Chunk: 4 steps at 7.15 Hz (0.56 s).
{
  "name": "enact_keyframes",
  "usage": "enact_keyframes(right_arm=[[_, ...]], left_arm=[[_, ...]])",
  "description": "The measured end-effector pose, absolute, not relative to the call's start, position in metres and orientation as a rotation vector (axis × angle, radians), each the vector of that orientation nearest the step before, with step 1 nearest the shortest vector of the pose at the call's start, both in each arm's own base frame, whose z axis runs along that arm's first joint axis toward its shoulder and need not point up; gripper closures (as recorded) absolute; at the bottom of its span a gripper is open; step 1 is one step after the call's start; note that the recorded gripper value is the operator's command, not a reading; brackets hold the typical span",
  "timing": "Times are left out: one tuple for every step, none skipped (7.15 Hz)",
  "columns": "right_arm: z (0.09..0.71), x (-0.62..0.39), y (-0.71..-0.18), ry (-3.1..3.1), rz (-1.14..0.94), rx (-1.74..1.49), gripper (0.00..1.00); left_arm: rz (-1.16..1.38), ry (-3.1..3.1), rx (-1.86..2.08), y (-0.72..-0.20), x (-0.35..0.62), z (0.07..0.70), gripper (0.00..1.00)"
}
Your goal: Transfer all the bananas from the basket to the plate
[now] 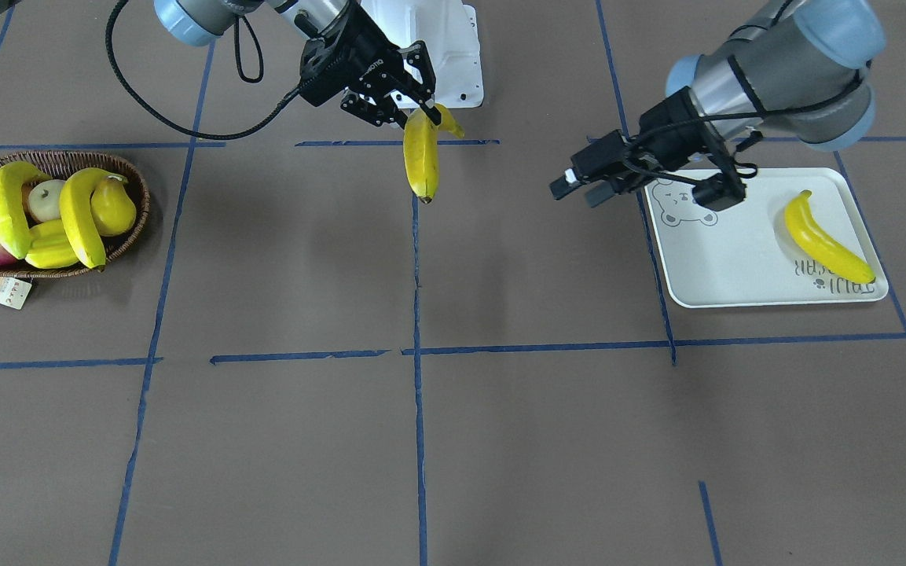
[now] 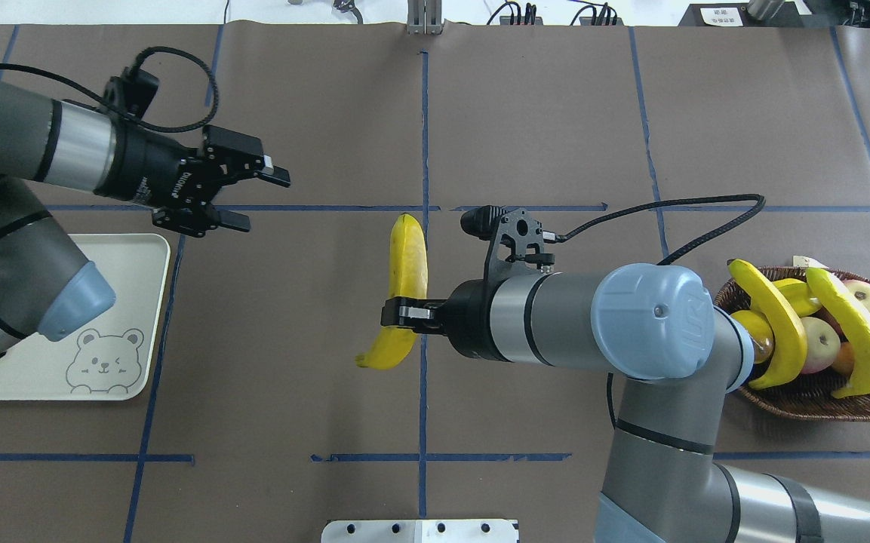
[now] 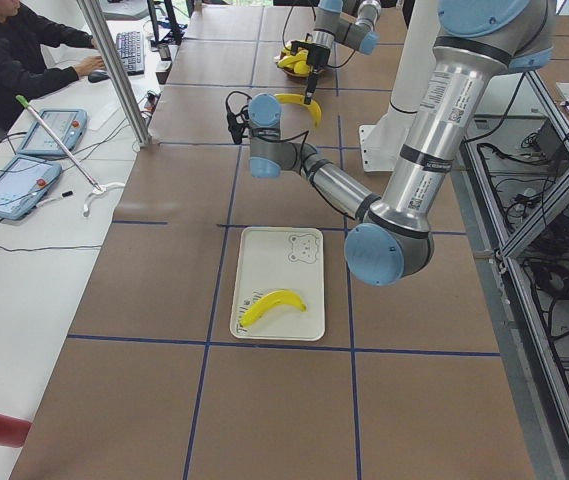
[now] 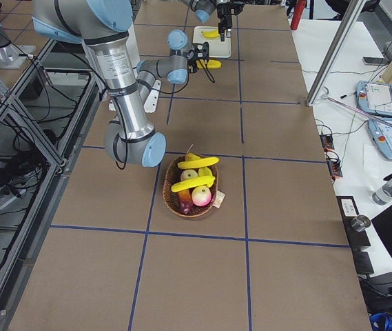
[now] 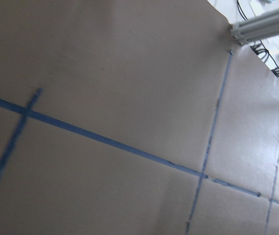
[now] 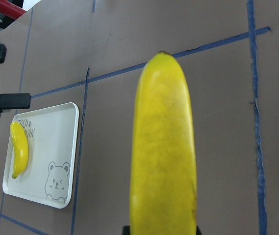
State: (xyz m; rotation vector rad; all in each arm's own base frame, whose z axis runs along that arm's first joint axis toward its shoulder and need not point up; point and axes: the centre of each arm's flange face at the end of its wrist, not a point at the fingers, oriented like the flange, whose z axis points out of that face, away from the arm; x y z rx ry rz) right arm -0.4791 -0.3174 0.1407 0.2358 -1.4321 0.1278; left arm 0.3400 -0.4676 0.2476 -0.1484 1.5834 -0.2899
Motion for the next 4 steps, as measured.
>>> enact_keyframes(right_arm=[[0.134, -0.484, -0.319, -1.438, 0.128, 0.238, 0.99], [0.129, -0.486, -0.32, -1.443, 0.128, 0.239, 0.99], [0.126, -0.487, -0.32, -1.447, 0.127, 0.24, 0.99], [0.124, -0.488, -0.32, -1.449, 0.127, 0.24, 0.99]], left_arm=[[-0.255, 1.607, -0.169, -0.456, 0.361, 0.225, 0.01], [-0.239, 1.624, -0.174, -0.447, 0.378, 0.21, 0.02], [-0.233, 1.637, -0.173, -0.439, 0.392, 0.2, 0.02], [-0.225, 1.642, -0.177, -0.433, 0.402, 0.196, 0.02]])
